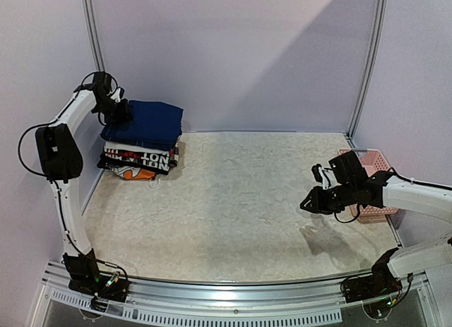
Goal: Fold and stack the mixed laundry pile
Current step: Adjust the square-folded T-shirt at the corner of the board.
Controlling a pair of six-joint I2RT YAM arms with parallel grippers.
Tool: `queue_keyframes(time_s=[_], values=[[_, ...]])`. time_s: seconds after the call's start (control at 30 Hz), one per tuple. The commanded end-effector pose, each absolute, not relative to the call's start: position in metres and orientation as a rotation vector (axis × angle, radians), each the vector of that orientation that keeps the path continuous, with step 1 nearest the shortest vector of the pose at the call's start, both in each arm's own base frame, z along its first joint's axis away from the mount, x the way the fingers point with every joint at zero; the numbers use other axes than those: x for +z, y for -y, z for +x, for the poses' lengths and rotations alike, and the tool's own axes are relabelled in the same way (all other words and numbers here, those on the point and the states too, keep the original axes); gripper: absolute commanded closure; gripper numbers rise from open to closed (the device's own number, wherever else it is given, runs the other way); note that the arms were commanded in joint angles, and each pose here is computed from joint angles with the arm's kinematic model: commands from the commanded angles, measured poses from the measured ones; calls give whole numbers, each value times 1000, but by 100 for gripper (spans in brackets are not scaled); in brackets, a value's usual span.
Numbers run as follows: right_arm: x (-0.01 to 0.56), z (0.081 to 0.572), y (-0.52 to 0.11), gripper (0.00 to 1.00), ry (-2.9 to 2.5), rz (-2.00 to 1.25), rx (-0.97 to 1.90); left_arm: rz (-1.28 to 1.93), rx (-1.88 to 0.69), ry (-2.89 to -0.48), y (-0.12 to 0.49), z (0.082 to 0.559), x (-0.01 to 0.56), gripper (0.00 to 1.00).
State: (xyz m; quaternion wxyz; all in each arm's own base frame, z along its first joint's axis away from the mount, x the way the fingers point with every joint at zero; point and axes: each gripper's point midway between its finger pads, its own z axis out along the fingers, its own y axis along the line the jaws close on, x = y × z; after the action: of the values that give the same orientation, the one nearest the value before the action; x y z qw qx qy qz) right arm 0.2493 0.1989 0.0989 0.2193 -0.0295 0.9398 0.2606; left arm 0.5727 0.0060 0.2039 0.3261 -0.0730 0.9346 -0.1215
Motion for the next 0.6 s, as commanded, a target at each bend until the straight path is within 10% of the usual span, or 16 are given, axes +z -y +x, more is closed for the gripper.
queue_keyframes(time_s=[0.0,0.57], values=[[97,248,-199,76,-2603,-79,715,-208,-346,-2436,-10,578,204,100],[91,249,-198,76,-2622,-67,702,-305,-285,-2402,-59,577,215,100]])
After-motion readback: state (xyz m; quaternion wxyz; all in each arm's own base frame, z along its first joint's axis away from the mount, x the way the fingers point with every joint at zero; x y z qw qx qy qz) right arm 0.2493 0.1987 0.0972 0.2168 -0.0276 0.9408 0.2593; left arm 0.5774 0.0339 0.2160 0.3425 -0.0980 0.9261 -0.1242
